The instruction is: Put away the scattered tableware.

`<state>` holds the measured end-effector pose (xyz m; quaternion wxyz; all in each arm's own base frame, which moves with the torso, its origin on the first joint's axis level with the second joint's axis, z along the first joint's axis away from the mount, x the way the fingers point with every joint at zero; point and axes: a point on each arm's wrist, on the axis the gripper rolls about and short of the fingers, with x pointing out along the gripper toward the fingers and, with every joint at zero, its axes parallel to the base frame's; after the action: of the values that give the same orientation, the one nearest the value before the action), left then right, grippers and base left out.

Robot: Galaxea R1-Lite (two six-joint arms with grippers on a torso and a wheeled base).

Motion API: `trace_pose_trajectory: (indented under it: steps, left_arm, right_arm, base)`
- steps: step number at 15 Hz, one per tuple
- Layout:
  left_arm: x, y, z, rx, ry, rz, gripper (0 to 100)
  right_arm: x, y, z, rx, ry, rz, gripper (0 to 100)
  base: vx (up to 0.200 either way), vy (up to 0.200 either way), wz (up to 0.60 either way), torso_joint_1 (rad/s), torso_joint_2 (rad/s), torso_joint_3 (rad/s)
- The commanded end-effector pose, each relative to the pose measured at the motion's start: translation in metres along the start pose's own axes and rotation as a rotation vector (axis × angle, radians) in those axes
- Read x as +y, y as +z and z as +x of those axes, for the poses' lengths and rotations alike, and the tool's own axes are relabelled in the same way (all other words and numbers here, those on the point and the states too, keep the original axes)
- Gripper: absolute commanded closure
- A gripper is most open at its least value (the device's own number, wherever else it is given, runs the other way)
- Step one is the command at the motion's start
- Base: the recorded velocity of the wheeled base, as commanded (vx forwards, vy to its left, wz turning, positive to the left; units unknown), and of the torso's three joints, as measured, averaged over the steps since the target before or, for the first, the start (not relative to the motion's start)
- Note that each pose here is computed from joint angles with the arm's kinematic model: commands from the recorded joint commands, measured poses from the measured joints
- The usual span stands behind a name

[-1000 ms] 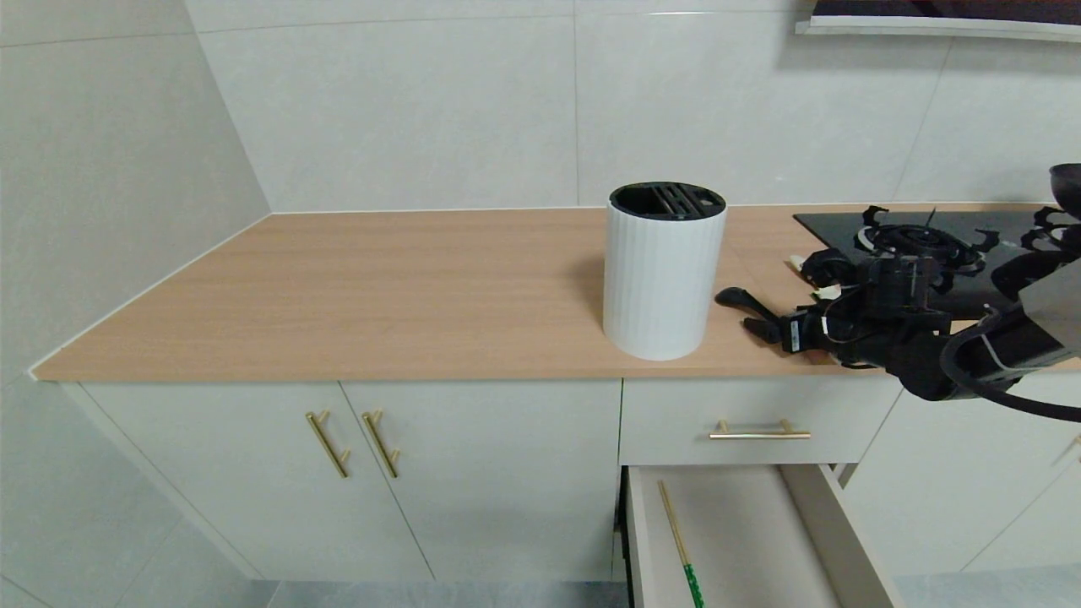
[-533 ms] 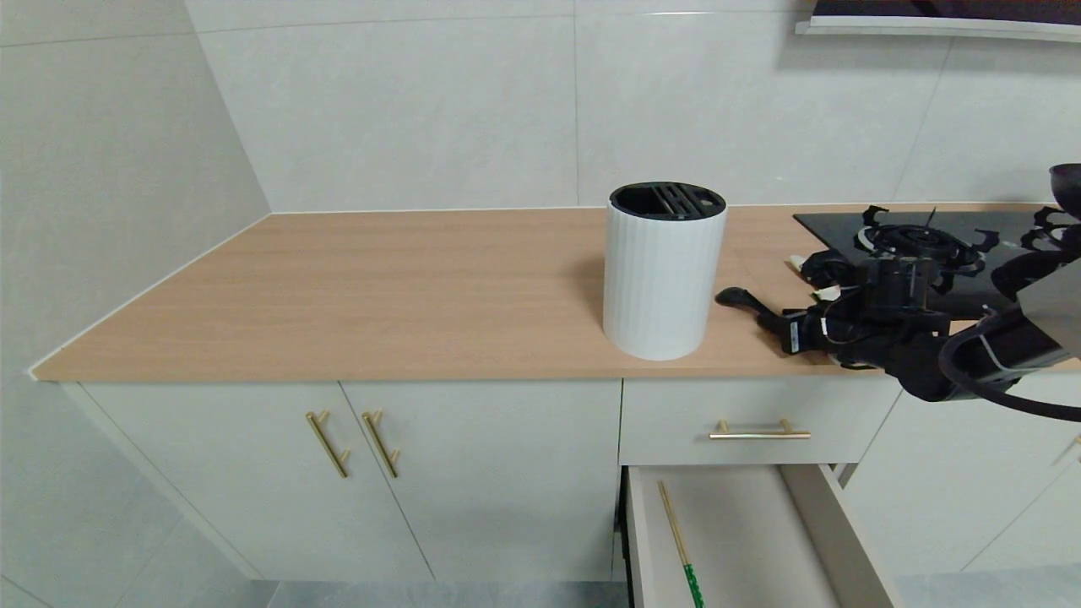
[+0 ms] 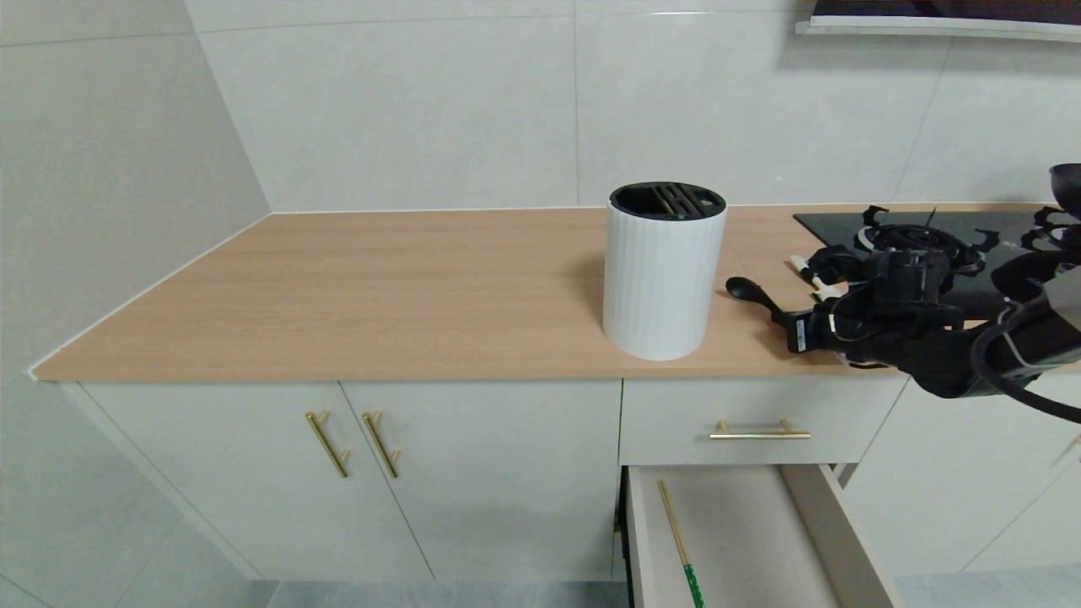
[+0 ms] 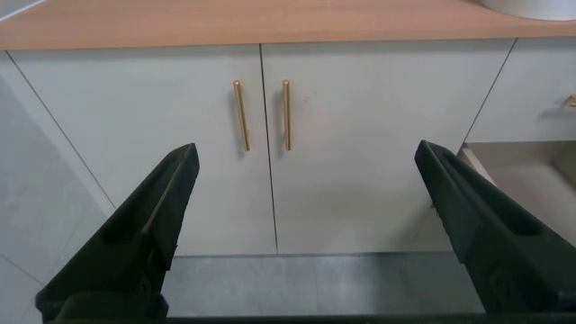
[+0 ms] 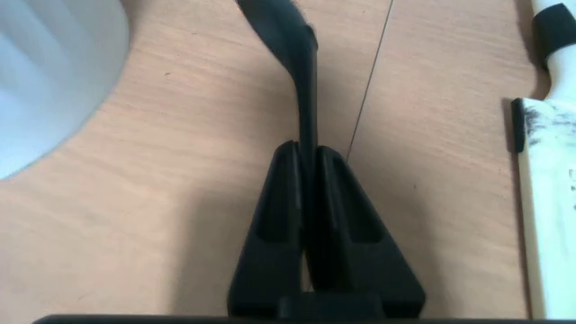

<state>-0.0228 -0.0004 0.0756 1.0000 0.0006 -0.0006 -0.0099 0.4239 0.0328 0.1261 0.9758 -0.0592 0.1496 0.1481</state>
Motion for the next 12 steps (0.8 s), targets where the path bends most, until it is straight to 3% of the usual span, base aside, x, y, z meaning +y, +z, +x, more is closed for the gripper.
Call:
trace_pose_trajectory:
  steps: [1, 5, 8, 12]
  left_arm:
    - [0.000, 0.000, 0.000, 0.000, 0.000, 0.000, 0]
    - [0.000, 0.000, 0.000, 0.000, 0.001, 0.000, 0]
    - [0.000, 0.000, 0.000, 0.000, 0.000, 0.000, 0]
    - [0.000, 0.000, 0.000, 0.000, 0.000, 0.000, 0]
  right_arm:
    - [0.007, 0.026, -0.026, 0.005, -0.005, -0.001, 100]
    - [0.027, 0.062, -0.083, 0.059, -0.012, 0.128, 100]
    - [0.037, 0.074, -0.143, 0.165, -0.013, 0.217, 100]
    - [0.068, 0.056, -0.195, 0.269, 0.033, 0.252, 100]
  base:
    - [0.000, 0.000, 0.00, 0.000, 0.00, 0.000]
    - [0.000, 0.000, 0.00, 0.000, 0.00, 0.000]
    - [0.000, 0.000, 0.00, 0.000, 0.00, 0.000]
    - [0.000, 0.000, 0.00, 0.000, 0.00, 0.000]
